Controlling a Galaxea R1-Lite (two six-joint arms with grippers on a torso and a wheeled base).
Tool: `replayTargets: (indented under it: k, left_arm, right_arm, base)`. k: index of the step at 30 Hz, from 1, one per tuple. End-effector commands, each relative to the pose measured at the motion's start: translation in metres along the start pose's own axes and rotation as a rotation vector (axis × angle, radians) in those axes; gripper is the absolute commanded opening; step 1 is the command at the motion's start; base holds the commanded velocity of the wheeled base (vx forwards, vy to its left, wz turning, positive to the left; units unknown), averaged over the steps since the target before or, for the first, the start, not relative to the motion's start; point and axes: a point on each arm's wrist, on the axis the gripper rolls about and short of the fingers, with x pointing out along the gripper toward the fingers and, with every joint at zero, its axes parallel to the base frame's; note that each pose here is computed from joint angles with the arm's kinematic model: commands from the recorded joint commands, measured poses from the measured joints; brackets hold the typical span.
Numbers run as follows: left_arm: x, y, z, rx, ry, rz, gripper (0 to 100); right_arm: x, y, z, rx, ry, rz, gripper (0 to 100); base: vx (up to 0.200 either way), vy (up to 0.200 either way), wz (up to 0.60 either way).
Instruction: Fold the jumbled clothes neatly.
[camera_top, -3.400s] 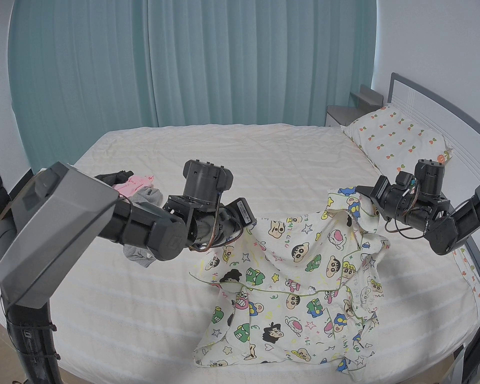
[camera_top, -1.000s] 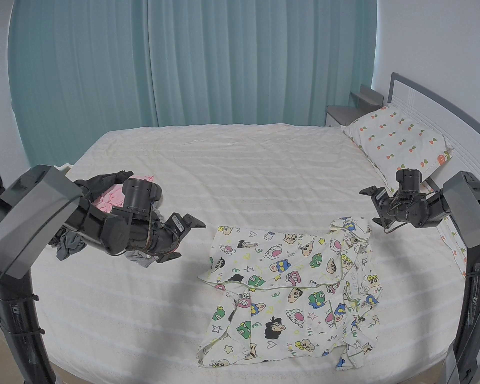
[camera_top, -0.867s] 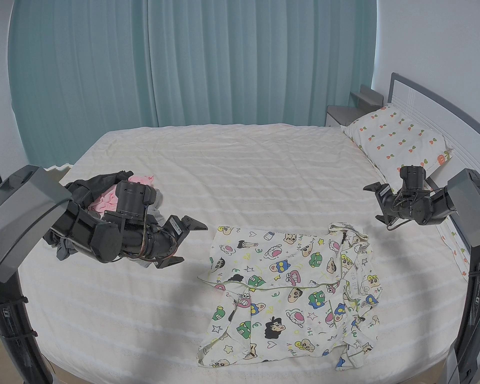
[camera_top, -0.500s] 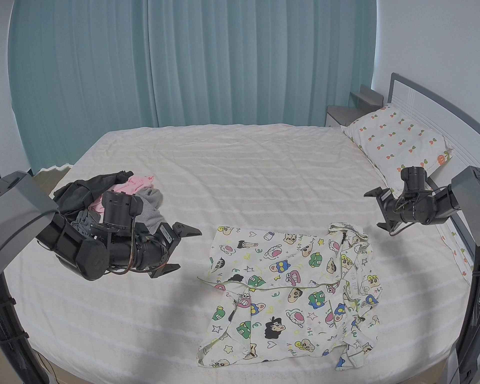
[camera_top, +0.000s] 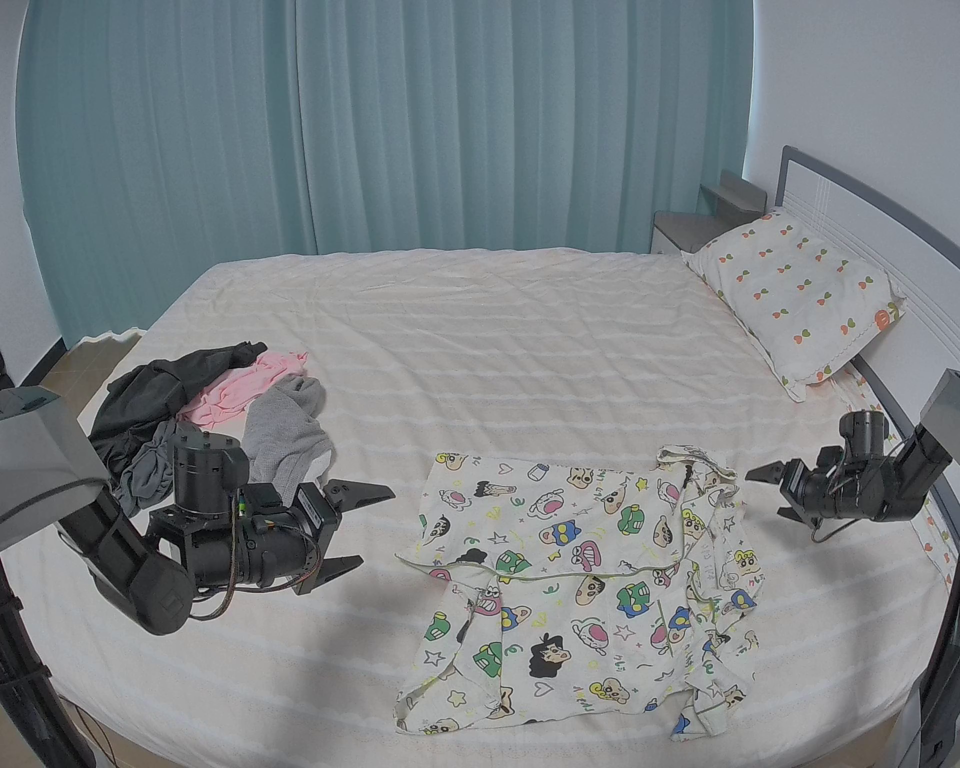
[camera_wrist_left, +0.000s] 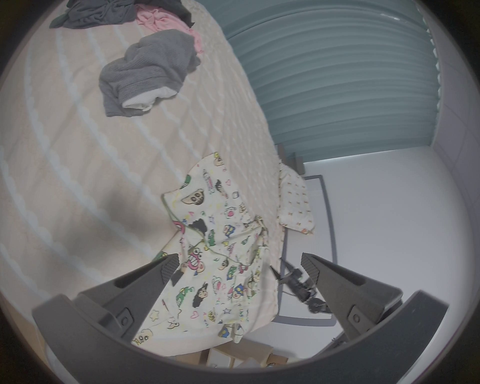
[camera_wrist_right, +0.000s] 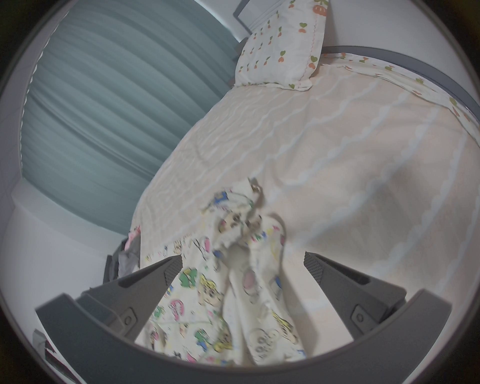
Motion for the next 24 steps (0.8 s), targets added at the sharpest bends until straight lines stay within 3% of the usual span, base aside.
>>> replayTargets:
  k: [1,11,24]
  left_arm:
    - [-0.002,0.021,-0.013,-0.058,0.045,0.040,100]
    - [-0.003,0.021,-0.014,-0.071,0.047,0.041,100]
    - [-0.003,0.022,-0.016,-0.070,0.051,0.047,100]
  right_arm:
    - [0.017,-0.025,-0.027,-0.015,0.094,-0.018,100]
    - [0.039,0.002,-0.037,-0.100,0.128,0.025,100]
    - [0.041,-0.010,-0.033,-0.077,0.104,-0.022,100]
  base:
    - [0.000,0.000,0.00]
    - [0.000,0.000,0.00]
    - [0.000,0.000,0.00]
